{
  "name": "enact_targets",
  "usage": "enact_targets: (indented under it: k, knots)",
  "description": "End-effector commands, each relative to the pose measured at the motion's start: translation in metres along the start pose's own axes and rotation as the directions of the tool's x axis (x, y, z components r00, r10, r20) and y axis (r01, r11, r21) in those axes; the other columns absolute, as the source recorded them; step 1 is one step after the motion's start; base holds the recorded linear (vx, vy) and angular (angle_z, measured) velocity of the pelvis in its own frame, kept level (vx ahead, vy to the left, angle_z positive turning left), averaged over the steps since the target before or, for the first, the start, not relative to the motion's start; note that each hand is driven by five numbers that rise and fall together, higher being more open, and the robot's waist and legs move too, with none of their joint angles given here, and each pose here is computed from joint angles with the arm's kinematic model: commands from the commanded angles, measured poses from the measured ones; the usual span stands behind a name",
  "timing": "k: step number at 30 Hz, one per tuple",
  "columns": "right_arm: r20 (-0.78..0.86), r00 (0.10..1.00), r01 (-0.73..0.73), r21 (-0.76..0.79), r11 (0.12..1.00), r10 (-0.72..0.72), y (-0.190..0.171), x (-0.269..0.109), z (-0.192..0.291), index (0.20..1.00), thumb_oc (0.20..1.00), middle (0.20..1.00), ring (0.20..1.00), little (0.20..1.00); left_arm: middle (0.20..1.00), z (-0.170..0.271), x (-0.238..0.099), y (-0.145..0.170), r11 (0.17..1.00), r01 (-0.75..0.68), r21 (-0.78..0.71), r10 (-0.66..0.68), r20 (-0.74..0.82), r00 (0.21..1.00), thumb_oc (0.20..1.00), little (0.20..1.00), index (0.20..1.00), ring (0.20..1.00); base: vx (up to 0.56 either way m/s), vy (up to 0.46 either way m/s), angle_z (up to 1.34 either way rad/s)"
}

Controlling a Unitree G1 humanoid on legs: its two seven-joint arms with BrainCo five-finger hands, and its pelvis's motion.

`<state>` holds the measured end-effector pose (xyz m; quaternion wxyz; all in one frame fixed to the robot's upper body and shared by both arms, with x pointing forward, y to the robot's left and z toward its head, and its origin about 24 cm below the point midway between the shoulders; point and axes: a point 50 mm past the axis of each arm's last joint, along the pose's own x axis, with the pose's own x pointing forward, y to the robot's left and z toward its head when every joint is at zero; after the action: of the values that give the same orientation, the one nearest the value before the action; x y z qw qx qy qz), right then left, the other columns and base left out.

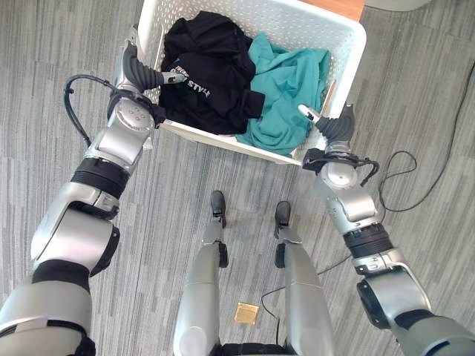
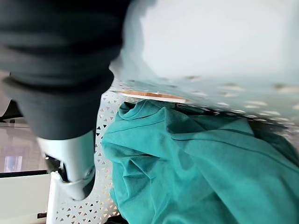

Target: Grab the laundry basket,head to the washer,open it,put in the laundry and shut it.

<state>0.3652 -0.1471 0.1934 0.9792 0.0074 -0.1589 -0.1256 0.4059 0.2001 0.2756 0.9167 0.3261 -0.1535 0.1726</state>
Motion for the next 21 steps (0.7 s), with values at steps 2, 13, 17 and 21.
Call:
enact_targets:
  k: [2, 13, 17, 21]
  knots:
    - [-0.003, 0.998, -0.057, 0.05, 0.997, 0.057, 0.013, -0.011, -0.006, 1.0, 1.0, 1.0, 1.0, 1.0, 1.0, 0.02, 0.007, -0.003, 1.0, 0.003, 0.019, -0.004, 0.053, 0.999, 1.0, 1.0, 1.0, 1.0, 0.0, 0.0, 0.0]
    - [0.033, 0.995, -0.094, 0.072, 0.993, 0.091, 0.006, -0.02, -0.003, 0.956, 0.956, 0.956, 0.956, 0.956, 0.2, 0.018, 0.013, 0.002, 0.994, -0.026, 0.105, 0.022, 0.03, 0.999, 0.2, 0.2, 0.2, 0.2, 0.01, 0.0, 0.0]
    - [0.12, 0.988, -0.104, 0.064, 0.992, 0.096, 0.001, -0.023, 0.012, 0.564, 0.564, 0.564, 0.564, 0.564, 0.2, 0.024, 0.014, 0.008, 0.979, -0.073, 0.189, 0.058, 0.086, 0.995, 0.2, 0.2, 0.2, 0.2, -0.01, 0.0, 0.0]
    - [0.185, 0.98, -0.088, 0.058, 0.994, 0.076, -0.007, -0.025, 0.023, 0.354, 0.354, 0.354, 0.354, 0.354, 0.2, 0.027, 0.013, 0.013, 0.973, -0.093, 0.211, 0.066, 0.134, 0.989, 0.2, 0.2, 0.2, 0.2, 0.01, -0.003, 0.02]
